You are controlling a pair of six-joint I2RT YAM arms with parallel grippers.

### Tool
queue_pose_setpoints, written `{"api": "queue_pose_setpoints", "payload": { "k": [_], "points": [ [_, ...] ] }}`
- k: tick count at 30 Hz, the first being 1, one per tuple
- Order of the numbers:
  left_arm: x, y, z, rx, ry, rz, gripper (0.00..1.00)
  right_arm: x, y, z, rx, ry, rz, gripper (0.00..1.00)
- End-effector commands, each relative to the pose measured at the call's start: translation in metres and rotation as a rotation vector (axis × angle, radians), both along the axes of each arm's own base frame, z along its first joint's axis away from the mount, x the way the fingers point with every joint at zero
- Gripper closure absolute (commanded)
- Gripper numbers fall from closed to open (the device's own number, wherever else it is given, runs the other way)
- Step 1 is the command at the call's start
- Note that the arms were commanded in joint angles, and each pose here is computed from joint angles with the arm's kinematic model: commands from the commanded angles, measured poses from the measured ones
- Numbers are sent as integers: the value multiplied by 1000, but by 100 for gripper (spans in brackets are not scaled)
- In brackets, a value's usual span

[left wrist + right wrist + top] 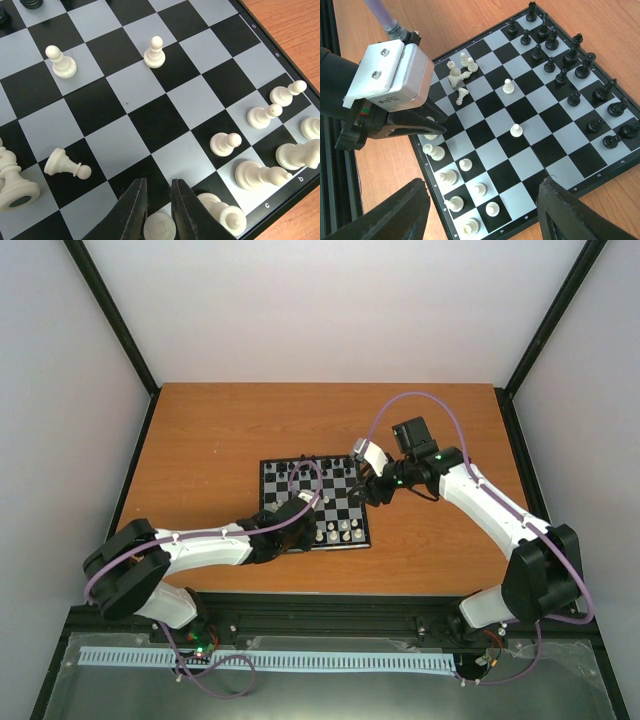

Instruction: Set up the chess pieces on the board

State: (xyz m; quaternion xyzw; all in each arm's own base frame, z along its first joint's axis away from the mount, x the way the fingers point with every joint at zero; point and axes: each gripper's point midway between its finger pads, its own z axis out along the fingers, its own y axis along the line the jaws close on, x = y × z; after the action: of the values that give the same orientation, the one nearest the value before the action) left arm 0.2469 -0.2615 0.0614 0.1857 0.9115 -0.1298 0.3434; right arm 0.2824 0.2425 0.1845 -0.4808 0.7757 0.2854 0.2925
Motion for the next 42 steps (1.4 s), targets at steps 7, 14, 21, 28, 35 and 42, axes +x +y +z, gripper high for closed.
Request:
{"api": "queue_pose_setpoints", "payload": {
  "k": [7, 14, 21, 28, 35, 42],
  "points": [
    [-3, -6, 2, -20, 3, -12, 75, 3, -1, -5, -2, 5, 9, 40],
    [-8, -3, 2, -19, 15, -16, 77, 2, 0, -5, -2, 4, 11, 40],
    [-13, 1, 4, -28, 32, -14, 83, 1, 0, -5, 0, 7, 17, 40],
    [-20, -3, 2, -46, 67, -40, 85, 1, 0, -4, 1, 8, 18, 40],
    [-21, -3, -2, -36, 78, -41, 86, 1, 0, -4, 1, 7, 20, 40],
    [-19, -2, -5, -20, 86, -32, 78, 1, 0, -5, -1, 9, 20, 40]
  ]
}}
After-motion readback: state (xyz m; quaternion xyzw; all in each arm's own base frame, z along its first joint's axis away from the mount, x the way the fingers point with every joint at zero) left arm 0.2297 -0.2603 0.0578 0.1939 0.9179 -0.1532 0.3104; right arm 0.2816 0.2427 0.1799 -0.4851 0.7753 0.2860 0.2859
